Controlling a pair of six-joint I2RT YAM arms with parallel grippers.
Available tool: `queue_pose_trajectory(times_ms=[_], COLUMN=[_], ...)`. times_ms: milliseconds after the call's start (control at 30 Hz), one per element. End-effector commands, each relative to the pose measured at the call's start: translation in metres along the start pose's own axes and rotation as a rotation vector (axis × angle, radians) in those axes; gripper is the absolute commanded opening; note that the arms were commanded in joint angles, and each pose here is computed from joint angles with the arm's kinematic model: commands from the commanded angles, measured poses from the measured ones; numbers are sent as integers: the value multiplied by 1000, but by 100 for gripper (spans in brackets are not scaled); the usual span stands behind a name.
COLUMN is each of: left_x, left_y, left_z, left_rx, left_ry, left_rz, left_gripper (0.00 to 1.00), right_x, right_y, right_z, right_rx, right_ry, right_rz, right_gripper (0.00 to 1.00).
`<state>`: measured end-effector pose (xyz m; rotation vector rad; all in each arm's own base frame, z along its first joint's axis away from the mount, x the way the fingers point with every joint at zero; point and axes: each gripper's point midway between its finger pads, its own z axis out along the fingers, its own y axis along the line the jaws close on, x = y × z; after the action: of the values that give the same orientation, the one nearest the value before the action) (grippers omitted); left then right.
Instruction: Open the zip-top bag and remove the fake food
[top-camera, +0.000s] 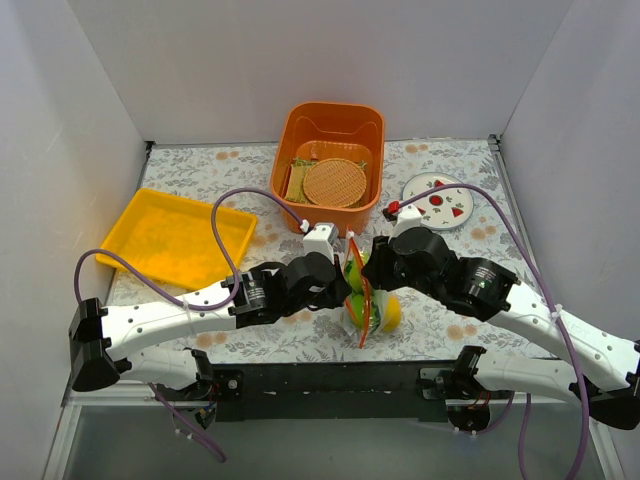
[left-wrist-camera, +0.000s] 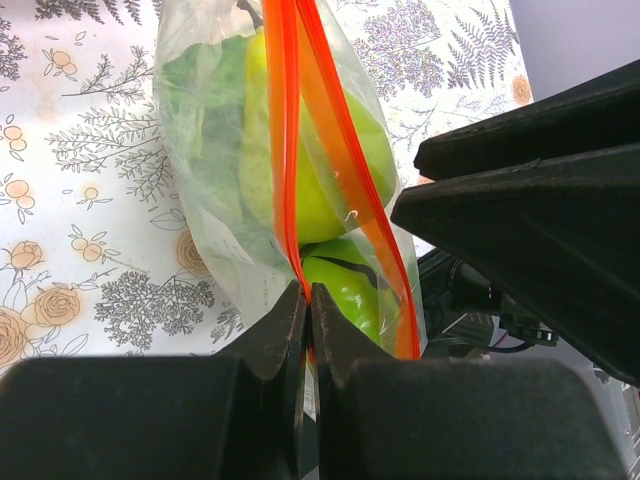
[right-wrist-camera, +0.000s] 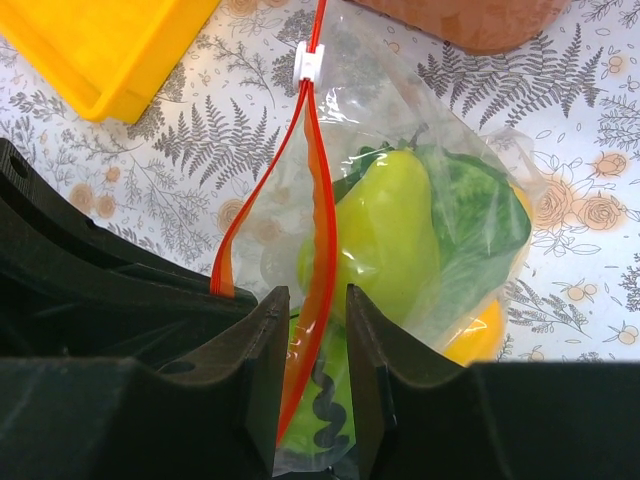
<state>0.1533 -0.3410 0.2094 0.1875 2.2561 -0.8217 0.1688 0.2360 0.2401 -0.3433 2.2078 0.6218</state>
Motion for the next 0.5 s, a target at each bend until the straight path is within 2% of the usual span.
queue_pose_trajectory(times_ms=[0, 467], left_x=[-13, -12], left_y=[-15, -18], left_z=[-4, -1], left_rx=[50, 57], left_ry=[-36, -32], left_rz=[-17, -14], left_gripper=[0, 0], right_x=[1, 17], right_y=[6, 9], right_z=[0, 9], right_rx=[-28, -46], right_ry=[13, 59], right_rz=[-11, -5], right_gripper=[37, 37])
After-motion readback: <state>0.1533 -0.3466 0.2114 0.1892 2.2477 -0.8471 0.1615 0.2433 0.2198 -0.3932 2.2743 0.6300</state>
